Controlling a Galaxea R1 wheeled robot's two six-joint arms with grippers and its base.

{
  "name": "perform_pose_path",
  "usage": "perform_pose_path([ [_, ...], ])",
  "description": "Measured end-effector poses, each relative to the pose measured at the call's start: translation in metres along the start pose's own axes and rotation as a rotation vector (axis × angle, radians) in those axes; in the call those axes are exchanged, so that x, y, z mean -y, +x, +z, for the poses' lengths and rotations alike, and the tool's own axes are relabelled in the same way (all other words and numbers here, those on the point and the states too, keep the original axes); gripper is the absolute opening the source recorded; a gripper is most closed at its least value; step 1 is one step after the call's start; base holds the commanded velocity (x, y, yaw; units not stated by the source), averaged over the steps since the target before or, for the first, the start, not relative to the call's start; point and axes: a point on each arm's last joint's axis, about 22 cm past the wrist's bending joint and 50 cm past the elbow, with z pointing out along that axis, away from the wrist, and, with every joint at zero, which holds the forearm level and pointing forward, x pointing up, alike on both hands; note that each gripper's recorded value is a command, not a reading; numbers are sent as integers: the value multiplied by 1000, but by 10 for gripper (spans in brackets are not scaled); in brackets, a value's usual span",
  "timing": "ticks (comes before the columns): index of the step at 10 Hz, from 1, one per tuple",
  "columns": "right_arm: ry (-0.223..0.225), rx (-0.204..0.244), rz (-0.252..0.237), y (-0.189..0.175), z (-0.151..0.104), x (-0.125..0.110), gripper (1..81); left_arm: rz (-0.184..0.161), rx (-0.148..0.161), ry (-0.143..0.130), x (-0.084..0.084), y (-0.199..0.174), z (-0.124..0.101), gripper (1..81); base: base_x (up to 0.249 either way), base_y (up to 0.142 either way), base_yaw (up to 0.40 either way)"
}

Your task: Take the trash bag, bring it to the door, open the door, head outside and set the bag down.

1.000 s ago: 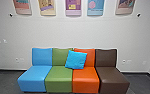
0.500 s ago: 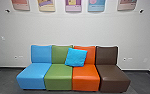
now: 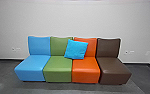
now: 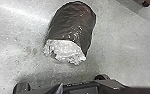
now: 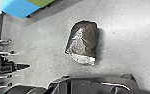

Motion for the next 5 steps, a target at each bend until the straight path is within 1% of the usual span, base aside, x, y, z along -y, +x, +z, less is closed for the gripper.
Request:
perform_pose_path([
  [1, -5, 16, 16, -1, 10, -9, 811, -29, 10, 6, 9, 3, 12, 811, 0, 0, 0],
  [2, -9, 34, 30, -4, 20, -17, 811, -53, 19, 21, 22, 8, 23, 811, 0, 0, 0],
  [3, -13, 49, 42, -6, 29, -24, 811, -68, 31, 29, 28, 12, 34, 811, 0, 0, 0],
  [4, -15, 53, 46, -5, 34, -29, 811, -76, 29, 24, 23, 22, 43, 811, 0, 0, 0],
  [5, -16, 50, 48, -2, 38, -34, 811, -81, 13, 13, 16, 37, 52, 811, 0, 0, 0],
])
